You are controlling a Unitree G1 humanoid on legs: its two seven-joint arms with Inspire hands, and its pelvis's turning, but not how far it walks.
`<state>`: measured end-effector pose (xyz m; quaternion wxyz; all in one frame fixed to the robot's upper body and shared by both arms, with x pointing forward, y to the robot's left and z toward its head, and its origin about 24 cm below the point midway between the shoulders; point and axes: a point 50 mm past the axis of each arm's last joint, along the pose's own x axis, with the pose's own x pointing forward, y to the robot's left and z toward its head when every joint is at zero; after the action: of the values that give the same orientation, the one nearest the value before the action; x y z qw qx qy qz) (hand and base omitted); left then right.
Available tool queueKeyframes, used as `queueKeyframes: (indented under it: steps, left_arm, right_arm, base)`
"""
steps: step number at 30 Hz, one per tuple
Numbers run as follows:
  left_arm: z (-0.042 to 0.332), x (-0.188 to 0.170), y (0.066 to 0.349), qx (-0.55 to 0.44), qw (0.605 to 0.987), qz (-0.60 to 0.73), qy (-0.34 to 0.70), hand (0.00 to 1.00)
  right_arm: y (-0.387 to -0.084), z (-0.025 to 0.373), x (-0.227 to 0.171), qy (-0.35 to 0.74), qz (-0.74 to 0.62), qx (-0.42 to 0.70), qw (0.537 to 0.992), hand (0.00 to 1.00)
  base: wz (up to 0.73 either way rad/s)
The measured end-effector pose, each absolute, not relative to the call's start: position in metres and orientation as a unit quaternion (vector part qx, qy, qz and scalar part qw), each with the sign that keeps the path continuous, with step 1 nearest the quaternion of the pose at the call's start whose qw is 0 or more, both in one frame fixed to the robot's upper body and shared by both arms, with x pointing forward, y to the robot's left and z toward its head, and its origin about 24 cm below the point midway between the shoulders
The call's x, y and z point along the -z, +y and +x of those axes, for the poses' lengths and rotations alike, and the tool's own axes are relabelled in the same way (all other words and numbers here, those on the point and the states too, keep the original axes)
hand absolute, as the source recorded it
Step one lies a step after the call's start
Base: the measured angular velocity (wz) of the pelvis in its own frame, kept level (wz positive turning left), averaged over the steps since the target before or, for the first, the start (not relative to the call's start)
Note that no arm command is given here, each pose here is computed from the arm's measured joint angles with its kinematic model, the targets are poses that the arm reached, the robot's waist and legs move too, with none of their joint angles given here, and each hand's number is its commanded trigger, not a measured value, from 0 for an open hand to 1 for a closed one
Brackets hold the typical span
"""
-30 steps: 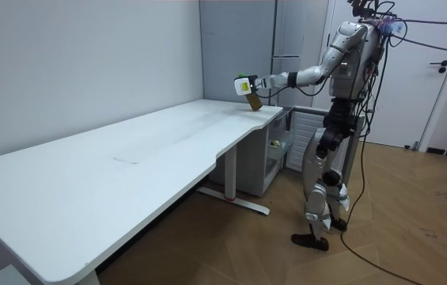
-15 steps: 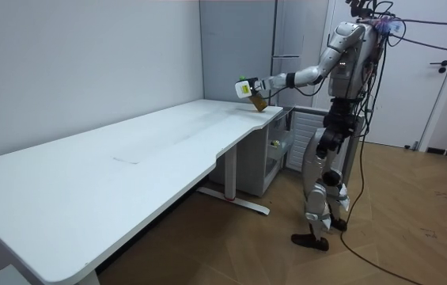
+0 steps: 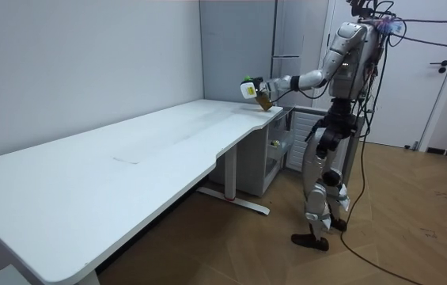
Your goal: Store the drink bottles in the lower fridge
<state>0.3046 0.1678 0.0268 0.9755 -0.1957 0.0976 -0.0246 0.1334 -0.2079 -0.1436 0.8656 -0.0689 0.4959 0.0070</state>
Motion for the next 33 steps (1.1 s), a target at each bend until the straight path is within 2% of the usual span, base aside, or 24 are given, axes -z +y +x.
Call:
queueKeyframes:
  steps: [6,14,27,33]
  left_arm:
    - [0.276,-0.025,0.160,0.053,0.975,-0.196,0.087,1.00]
    - [0.262,-0.033,0.149,0.097,0.973,-0.200,0.063,1.00]
    - [0.228,-0.003,0.145,0.144,0.960,-0.215,0.109,1.00]
    - [0.224,-0.002,0.129,0.205,0.948,-0.217,0.114,1.00]
  right_arm:
    - [-0.187,0.159,0.128,0.438,-0.067,-0.056,0.895,0.00]
    - [-0.162,0.186,0.097,0.344,-0.067,-0.140,0.926,0.00]
    - [-0.137,0.185,0.084,0.316,-0.054,-0.288,0.902,0.00]
    - [-0.124,0.186,0.073,0.293,-0.025,-0.365,0.883,0.00]
  base:
    - [0.15]
    - [0.21]
    - [0.05]
    - [0.07]
